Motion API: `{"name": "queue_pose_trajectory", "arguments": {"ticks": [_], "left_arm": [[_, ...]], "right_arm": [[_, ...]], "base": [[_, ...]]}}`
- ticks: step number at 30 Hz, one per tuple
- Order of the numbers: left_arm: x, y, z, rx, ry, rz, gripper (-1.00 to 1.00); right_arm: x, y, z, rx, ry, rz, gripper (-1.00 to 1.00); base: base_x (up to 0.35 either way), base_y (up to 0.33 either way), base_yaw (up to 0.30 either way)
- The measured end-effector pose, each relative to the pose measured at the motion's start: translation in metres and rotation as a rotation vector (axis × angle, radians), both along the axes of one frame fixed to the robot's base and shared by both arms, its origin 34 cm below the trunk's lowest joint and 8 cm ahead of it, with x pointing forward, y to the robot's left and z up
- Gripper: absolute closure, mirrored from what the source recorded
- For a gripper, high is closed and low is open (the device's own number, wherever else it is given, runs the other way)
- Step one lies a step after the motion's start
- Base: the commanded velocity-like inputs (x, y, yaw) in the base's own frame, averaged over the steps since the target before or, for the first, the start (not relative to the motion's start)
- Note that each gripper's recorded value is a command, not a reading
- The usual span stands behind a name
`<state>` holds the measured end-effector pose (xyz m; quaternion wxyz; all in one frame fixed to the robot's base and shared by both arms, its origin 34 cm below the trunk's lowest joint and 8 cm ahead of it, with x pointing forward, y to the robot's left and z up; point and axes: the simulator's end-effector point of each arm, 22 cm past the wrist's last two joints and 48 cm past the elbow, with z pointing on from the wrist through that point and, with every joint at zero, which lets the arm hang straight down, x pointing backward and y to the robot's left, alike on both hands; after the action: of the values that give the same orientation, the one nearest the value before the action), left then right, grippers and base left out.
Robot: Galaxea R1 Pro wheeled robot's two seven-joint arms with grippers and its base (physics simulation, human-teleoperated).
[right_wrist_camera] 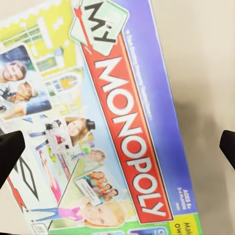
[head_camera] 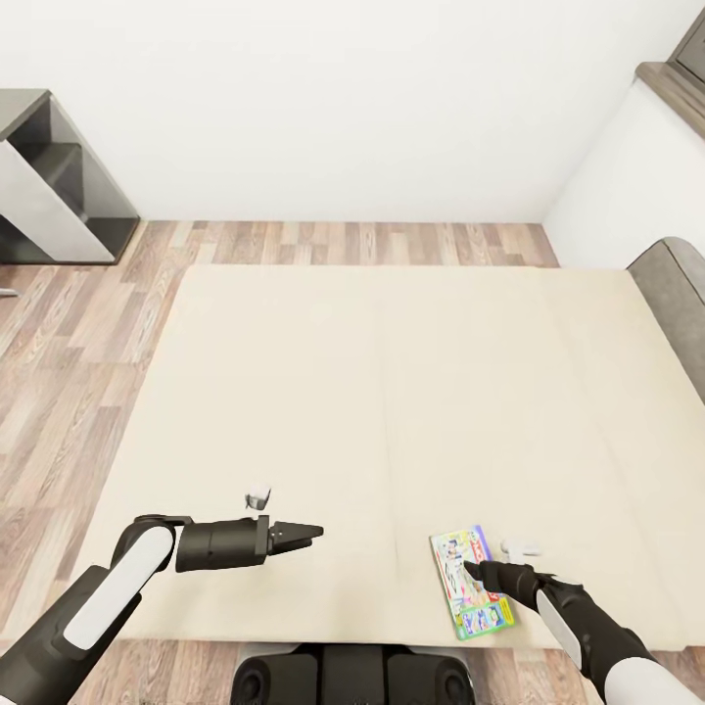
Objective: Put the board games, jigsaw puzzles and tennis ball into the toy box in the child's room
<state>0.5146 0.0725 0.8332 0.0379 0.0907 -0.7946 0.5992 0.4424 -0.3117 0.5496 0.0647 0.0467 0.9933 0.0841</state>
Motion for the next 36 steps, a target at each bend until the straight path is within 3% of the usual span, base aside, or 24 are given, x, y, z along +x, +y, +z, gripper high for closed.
{"name": "queue_pose_trajectory", "arguments": {"ticks": [36], "left_arm": [[-0.008,0.001,-0.018,0.02,0.026,-0.012,-1.0]], "right_arm": [[-0.016,-0.004,-0.01,-0.003,0.037,-0.001,-1.0]], "base": [[0.0,0.0,0.0]]}}
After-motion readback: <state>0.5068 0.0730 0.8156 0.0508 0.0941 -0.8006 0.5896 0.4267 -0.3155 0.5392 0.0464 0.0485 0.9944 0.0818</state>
